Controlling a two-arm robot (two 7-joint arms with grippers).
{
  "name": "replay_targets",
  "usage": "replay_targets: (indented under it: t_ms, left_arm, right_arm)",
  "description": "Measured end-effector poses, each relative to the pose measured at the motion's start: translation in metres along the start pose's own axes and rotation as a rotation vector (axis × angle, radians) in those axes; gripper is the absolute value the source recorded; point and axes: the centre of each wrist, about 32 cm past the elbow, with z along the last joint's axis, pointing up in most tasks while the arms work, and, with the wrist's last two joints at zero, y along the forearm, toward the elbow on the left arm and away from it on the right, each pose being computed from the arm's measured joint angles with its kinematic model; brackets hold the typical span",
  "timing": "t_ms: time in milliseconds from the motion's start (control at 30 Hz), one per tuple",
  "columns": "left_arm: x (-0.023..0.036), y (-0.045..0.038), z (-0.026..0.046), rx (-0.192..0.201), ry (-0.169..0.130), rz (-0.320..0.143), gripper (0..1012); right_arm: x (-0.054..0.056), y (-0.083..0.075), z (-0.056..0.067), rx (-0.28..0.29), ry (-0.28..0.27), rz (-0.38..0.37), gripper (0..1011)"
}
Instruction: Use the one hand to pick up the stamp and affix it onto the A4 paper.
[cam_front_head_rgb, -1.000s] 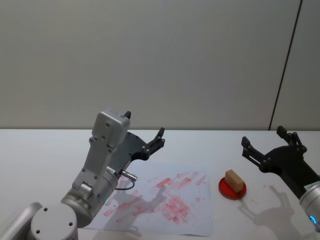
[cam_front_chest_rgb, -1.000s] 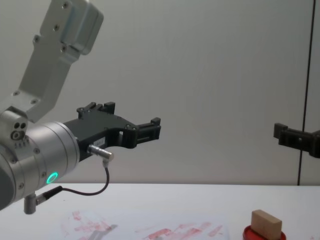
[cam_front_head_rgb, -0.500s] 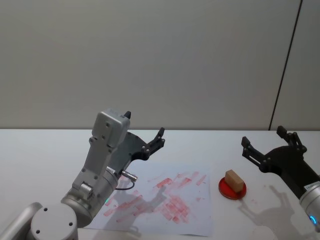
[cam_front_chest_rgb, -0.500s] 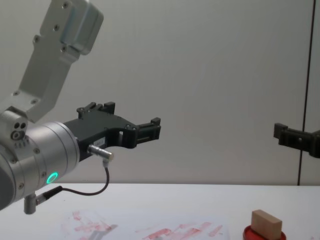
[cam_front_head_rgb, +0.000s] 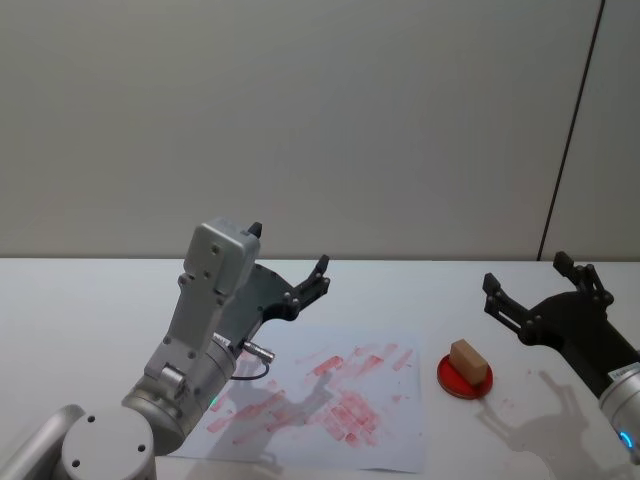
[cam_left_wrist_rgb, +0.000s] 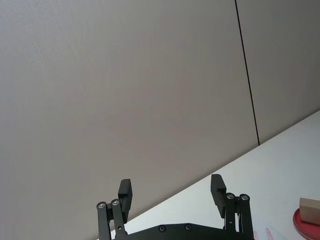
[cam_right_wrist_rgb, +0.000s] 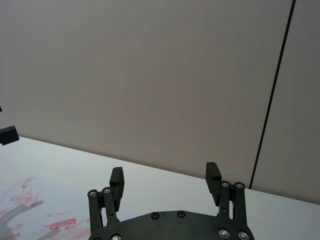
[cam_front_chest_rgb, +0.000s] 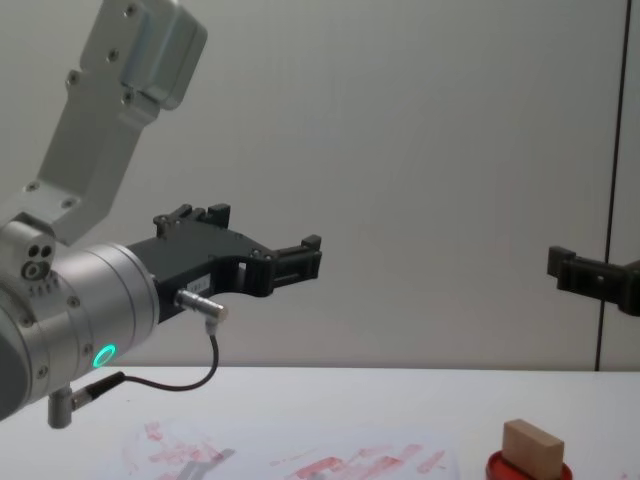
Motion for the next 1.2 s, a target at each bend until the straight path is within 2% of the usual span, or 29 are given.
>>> replay_targets:
  t_ms: [400,667,967,1200]
  left_arm:
    - [0.0000,0.0000,0.0000,0.000,0.000,0.000,1002]
    - [0.0000,0.0000,0.0000,0.000,0.000,0.000,1002]
    - [0.0000,0.0000,0.0000,0.000,0.000,0.000,1002]
    - [0.0000,0.0000,0.0000,0.000,0.000,0.000,1002]
  right_arm:
    - [0.001,0.000,0.000,-0.001,-0.001,-0.001,1001]
    - [0.004,-0.009,-0.001,-0.019,-0.011,-0.001,1001]
    - [0.007,-0.023,-0.006,-0.090,-0.025,0.001,1001]
    - [0.005,-0.026,-0.014,-0.153,-0.044,0.006,1001]
